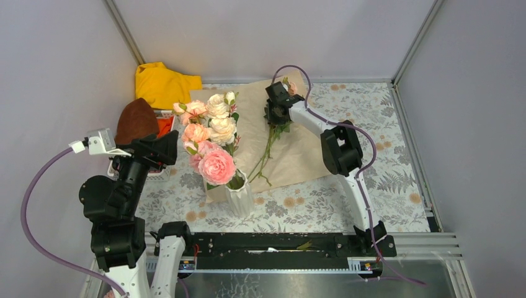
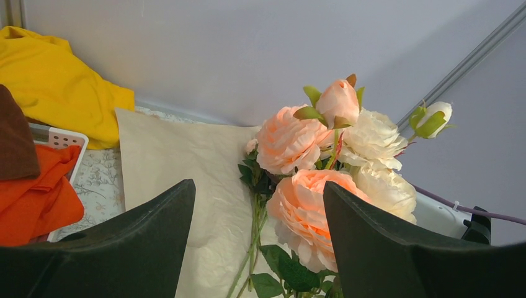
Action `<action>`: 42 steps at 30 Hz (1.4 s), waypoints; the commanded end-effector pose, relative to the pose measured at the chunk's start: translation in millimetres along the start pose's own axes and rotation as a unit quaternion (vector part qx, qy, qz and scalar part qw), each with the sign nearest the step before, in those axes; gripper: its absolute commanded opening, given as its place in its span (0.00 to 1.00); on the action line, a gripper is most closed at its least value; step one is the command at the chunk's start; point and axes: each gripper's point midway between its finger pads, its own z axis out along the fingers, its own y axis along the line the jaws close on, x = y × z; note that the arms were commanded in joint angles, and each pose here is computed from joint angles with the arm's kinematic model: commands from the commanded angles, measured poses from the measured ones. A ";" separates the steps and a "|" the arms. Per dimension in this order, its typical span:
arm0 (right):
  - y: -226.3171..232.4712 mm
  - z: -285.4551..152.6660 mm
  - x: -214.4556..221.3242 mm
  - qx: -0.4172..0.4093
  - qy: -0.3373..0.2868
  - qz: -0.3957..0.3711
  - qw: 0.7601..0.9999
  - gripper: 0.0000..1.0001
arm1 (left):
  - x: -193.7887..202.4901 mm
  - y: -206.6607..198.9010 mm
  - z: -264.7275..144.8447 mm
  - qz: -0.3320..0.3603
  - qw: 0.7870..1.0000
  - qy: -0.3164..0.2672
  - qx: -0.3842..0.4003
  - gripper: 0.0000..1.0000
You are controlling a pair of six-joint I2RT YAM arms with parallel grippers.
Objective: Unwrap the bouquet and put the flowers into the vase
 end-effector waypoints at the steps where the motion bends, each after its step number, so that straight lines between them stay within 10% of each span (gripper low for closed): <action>1: -5.1 -10.3 -13.9 0.011 -0.020 0.004 1.000 0.27 | -15.0 -6.7 3.4 0.017 0.999 -0.029 0.016 0.82; 7: -8.4 -29.9 -21.6 0.017 -0.036 0.007 0.999 0.00 | -20.1 -14.3 -2.5 0.012 0.999 -0.037 0.027 0.82; 31: 14.0 -284.9 -59.8 -0.196 -0.272 0.037 0.941 0.00 | -26.6 -30.6 -14.0 -0.002 0.998 -0.042 0.053 0.82; 42: 45.1 -367.9 -60.2 -0.336 -0.341 0.004 0.878 0.00 | -25.1 -33.7 -14.9 -0.010 0.997 -0.038 0.060 0.82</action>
